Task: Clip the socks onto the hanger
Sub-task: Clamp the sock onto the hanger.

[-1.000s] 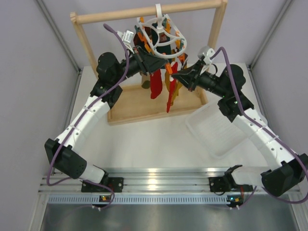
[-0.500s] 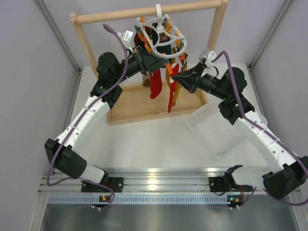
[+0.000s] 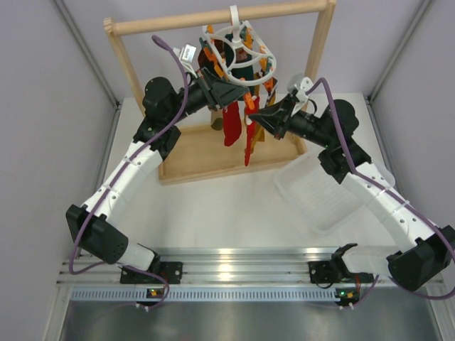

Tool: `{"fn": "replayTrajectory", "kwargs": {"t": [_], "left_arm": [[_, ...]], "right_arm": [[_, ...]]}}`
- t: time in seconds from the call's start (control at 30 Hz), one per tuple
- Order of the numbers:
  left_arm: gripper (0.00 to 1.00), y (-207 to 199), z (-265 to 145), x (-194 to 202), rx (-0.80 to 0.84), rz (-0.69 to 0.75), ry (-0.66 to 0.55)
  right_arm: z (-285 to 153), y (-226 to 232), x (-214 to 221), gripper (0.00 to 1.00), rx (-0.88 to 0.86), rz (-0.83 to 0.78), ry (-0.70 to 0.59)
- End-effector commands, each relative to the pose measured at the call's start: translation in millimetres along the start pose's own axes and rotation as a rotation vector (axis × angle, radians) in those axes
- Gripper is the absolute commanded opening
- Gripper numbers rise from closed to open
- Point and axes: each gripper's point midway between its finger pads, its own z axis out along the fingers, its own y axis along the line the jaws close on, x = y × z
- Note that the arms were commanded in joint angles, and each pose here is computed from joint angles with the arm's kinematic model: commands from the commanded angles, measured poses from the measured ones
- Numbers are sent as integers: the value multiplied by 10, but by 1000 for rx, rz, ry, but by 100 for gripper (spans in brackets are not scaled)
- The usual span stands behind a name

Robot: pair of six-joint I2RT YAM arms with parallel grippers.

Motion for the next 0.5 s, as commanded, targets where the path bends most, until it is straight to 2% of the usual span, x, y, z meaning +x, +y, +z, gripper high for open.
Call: {"fn": "replayTrajectory", "kwargs": {"t": [0.0,0.23,0.47], "left_arm": [[0,-65,0,-242,7,29,-89],[0,-19,12,-223,-4,14,-85],[0,6,18,-205,-12,-4,-79]], "right_arm": [[33,98,-248,0,-33,-66,-81],[33,164,-481,0,-49,-81,-156],[23,172,-504,0,-45,-87,-166]]}}
